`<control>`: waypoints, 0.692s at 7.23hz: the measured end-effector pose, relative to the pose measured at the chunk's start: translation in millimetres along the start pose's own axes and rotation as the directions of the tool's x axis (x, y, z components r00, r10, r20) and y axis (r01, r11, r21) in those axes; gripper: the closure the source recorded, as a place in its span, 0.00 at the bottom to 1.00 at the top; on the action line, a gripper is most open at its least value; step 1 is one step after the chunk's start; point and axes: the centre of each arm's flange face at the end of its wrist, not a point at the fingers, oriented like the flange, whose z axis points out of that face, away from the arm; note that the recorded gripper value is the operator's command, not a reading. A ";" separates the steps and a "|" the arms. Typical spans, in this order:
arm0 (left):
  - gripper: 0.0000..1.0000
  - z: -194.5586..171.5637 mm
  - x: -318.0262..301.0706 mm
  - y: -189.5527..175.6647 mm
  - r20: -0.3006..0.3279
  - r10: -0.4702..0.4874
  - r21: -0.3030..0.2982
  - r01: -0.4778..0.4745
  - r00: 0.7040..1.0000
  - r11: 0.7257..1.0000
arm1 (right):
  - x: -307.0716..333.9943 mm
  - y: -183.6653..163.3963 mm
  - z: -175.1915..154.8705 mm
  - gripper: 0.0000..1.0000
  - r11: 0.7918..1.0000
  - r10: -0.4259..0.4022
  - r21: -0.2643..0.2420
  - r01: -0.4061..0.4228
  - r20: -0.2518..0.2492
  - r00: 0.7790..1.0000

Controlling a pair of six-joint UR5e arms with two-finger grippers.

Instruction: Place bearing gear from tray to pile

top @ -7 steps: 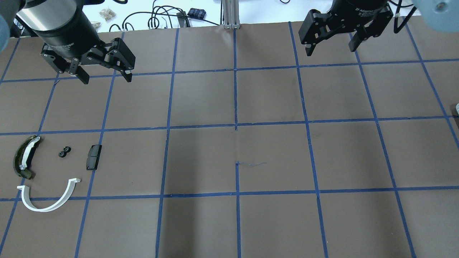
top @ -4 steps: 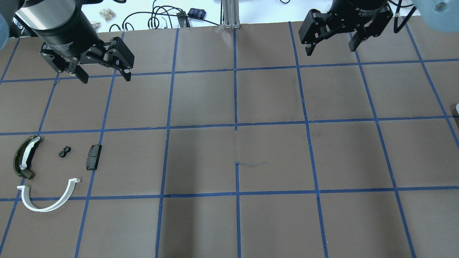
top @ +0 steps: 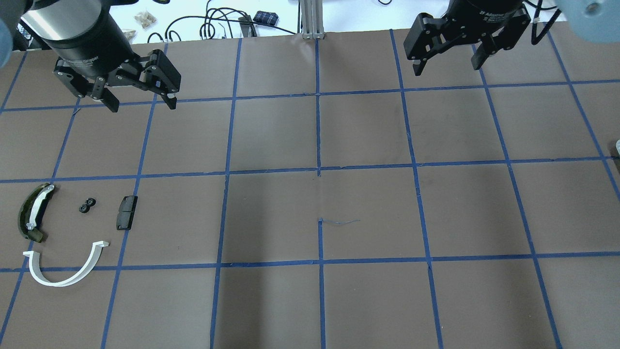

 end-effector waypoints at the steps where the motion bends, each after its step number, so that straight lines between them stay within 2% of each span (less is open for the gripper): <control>1: 0.00 -0.2 0.4 0.0 -0.001 0.000 0.001 0.000 1.000 1.000 | -0.1 0.5 -1.3 0.00 1.000 0.000 0.002 0.000 0.001 1.000; 5: 0.00 -0.2 0.4 -0.1 0.000 0.001 0.003 -0.001 1.000 1.000 | -0.3 2.1 -5.7 0.00 1.000 0.003 0.008 -0.003 -0.001 1.000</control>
